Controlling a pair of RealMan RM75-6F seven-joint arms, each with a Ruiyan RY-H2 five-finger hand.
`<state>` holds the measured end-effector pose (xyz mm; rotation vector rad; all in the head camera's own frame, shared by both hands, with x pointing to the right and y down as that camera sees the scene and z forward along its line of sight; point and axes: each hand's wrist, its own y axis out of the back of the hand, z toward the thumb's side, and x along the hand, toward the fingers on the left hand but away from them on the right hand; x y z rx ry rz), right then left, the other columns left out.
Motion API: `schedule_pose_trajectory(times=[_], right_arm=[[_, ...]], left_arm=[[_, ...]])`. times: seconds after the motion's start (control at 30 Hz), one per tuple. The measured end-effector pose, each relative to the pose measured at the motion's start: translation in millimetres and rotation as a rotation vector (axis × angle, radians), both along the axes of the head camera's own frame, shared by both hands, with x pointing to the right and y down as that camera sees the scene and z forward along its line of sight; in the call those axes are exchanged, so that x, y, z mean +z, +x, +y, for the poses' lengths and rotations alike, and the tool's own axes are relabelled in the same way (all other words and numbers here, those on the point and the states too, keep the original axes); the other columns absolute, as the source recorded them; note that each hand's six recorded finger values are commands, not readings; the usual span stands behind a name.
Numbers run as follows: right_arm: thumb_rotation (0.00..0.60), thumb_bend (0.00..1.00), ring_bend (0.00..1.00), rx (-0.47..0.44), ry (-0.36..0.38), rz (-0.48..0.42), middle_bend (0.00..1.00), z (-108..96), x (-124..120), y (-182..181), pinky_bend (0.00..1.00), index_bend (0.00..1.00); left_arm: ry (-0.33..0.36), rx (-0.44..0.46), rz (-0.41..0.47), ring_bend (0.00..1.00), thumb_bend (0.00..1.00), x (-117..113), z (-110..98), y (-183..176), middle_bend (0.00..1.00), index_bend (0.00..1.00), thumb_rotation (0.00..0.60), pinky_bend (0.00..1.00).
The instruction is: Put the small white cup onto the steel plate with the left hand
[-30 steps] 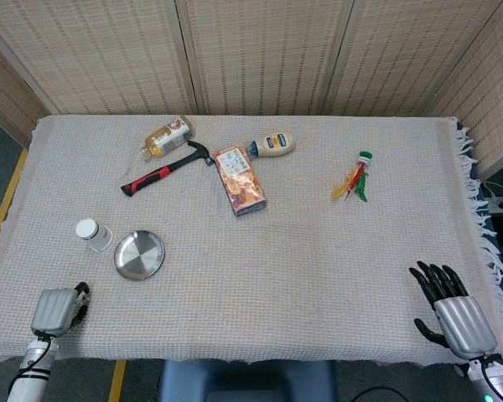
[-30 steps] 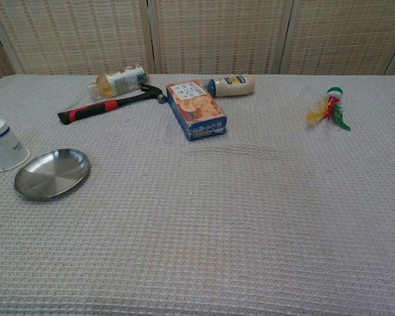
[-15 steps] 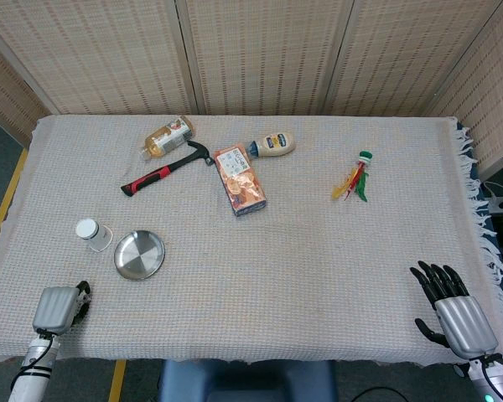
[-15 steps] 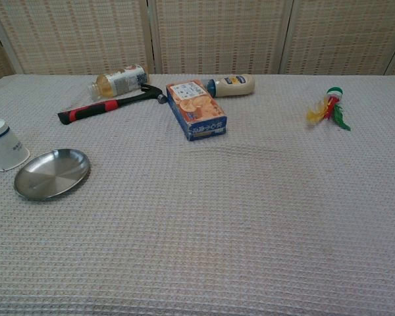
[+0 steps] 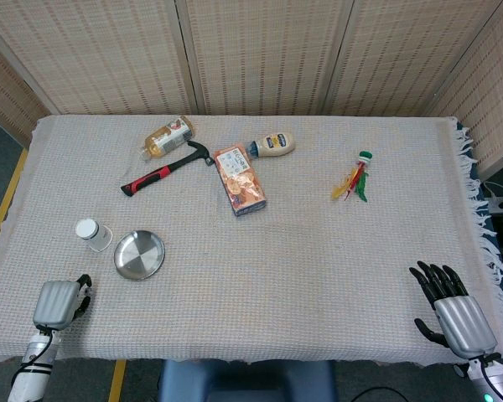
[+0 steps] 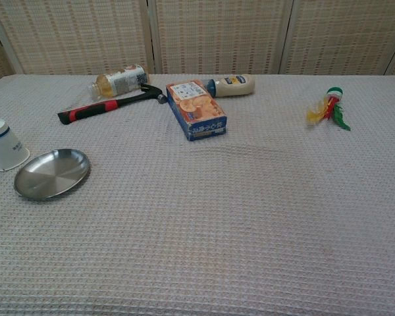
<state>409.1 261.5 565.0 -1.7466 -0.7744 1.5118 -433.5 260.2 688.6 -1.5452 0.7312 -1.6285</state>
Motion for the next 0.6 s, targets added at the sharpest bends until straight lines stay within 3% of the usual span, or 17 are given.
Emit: schedule_pose_trajectory(times=[0.27,0.6], right_arm=[[0.600,0.17,0.00,0.001,-0.009,0.006,0.00,-0.3,3.2,0.5,0.00,0.00],[0.600,0.17,0.00,0.013,-0.005,0.010,0.00,-2.4,3.0,3.5,0.00,0.00]], left_arm=[[0.053,0.098,0.058,0.73,0.36,0.7,-44.7,45.9,0.88,0.51,0.600,0.97],[-0.022,0.149,0.042,0.73,0.36,37.7,-80.9,86.6,0.88,0.46,0.600,0.97]])
